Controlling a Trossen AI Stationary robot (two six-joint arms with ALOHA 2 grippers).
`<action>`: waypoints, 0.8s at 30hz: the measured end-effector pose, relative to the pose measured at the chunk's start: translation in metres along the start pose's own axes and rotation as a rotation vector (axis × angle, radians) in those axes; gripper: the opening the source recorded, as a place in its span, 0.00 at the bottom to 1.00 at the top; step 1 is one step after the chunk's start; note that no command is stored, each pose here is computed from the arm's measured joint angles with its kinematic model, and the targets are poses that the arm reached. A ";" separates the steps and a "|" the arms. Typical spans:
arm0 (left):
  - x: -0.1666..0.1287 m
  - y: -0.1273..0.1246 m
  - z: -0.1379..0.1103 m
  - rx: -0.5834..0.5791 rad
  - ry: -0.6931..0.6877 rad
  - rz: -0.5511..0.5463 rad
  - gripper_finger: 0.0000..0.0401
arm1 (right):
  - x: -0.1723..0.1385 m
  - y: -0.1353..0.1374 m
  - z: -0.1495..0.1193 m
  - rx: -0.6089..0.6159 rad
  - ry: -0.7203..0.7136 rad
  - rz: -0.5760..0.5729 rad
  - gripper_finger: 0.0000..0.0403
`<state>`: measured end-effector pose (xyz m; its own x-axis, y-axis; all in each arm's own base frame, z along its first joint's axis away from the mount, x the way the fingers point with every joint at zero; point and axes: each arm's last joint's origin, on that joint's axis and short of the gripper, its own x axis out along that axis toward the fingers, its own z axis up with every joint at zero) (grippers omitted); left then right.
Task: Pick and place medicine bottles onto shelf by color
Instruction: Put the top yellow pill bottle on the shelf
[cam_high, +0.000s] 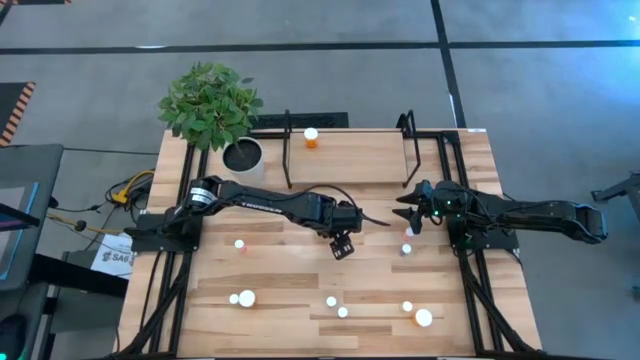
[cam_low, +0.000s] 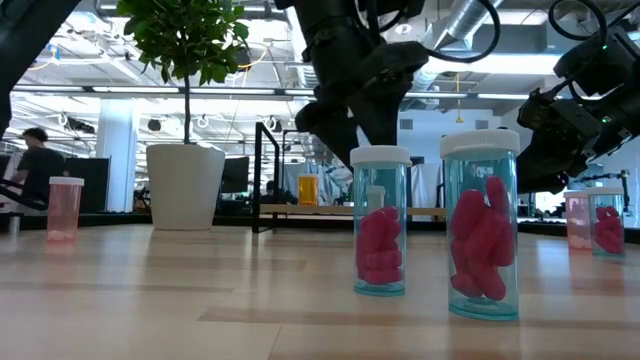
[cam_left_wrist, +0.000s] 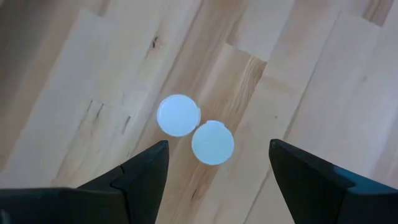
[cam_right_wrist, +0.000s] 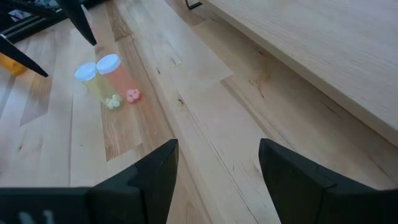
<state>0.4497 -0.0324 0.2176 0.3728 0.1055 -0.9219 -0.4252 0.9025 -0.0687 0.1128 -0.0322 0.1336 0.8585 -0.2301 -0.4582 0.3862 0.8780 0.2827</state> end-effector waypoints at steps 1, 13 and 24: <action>0.003 0.000 -0.001 -0.005 -0.004 -0.002 0.66 | 0.000 0.000 0.000 0.000 0.000 0.000 0.62; 0.013 0.002 -0.006 -0.028 0.010 -0.021 0.66 | 0.000 0.000 0.000 0.000 0.000 0.000 0.62; 0.015 0.003 -0.005 -0.030 -0.010 0.001 0.64 | 0.000 0.000 0.000 0.000 0.000 0.000 0.62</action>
<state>0.4499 -0.0301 0.2022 0.3810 0.1105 -0.9180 -0.4497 0.8896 -0.0796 0.1128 -0.0322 0.1336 0.8585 -0.2299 -0.4584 0.3861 0.8781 0.2827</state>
